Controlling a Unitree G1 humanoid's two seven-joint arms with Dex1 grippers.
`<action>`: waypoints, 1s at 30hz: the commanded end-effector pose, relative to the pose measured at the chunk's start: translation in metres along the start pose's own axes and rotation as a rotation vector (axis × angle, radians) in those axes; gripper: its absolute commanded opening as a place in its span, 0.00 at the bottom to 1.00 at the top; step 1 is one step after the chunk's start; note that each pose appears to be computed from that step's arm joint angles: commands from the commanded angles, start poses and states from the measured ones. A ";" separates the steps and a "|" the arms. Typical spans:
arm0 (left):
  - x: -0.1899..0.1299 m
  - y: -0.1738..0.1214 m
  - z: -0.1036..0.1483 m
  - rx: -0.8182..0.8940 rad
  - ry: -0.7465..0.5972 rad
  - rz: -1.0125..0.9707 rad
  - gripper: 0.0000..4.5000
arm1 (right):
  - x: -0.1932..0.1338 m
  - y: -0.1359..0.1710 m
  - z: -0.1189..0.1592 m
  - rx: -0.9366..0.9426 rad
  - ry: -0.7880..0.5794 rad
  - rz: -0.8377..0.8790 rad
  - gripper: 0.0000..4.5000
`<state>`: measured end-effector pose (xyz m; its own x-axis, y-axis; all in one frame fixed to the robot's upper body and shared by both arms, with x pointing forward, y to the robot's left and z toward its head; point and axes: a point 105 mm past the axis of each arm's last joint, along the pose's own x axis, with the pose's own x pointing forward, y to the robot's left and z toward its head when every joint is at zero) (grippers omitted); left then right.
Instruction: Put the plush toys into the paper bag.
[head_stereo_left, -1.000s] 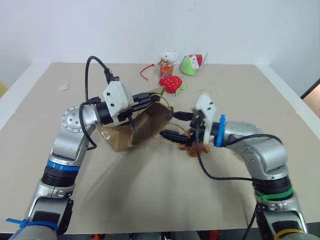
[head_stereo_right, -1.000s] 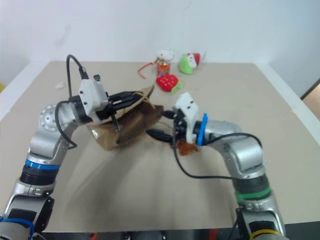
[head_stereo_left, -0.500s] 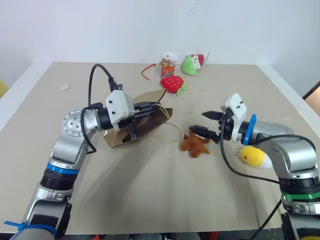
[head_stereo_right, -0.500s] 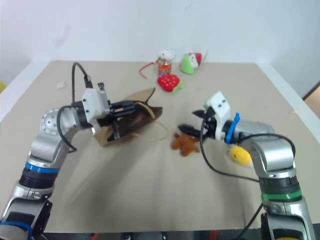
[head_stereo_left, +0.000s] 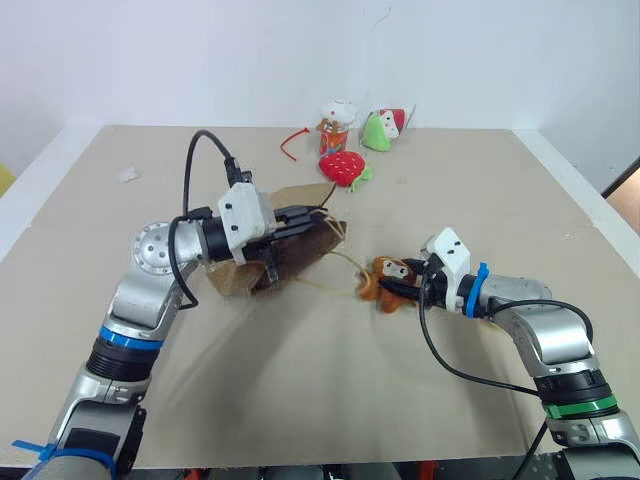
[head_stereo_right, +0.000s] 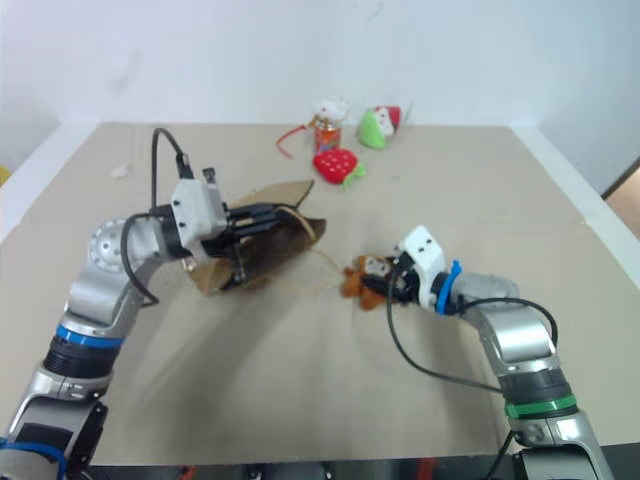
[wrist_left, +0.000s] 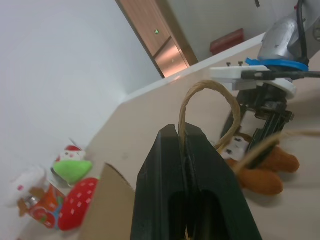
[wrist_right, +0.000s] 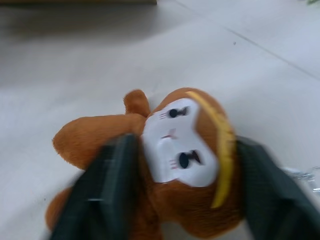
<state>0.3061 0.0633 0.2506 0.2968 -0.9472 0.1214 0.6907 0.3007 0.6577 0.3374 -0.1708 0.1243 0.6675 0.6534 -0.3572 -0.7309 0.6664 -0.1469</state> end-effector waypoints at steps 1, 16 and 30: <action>-0.002 0.010 0.019 0.074 -0.041 0.032 0.00 | -0.013 -0.013 0.018 -0.043 -0.046 -0.044 0.23; -0.001 0.013 0.026 0.094 -0.072 0.089 0.00 | -0.056 0.030 0.124 0.019 -0.259 0.281 0.05; 0.005 0.012 0.030 0.097 -0.097 0.128 0.00 | -0.007 0.072 0.127 0.018 -0.260 0.396 0.05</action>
<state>0.3038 0.0590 0.2678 0.3314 -0.9142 0.2333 0.6290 0.3984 0.6676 0.2936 -0.0827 0.2244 0.3281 0.9302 -0.1645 -0.9416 0.3359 0.0217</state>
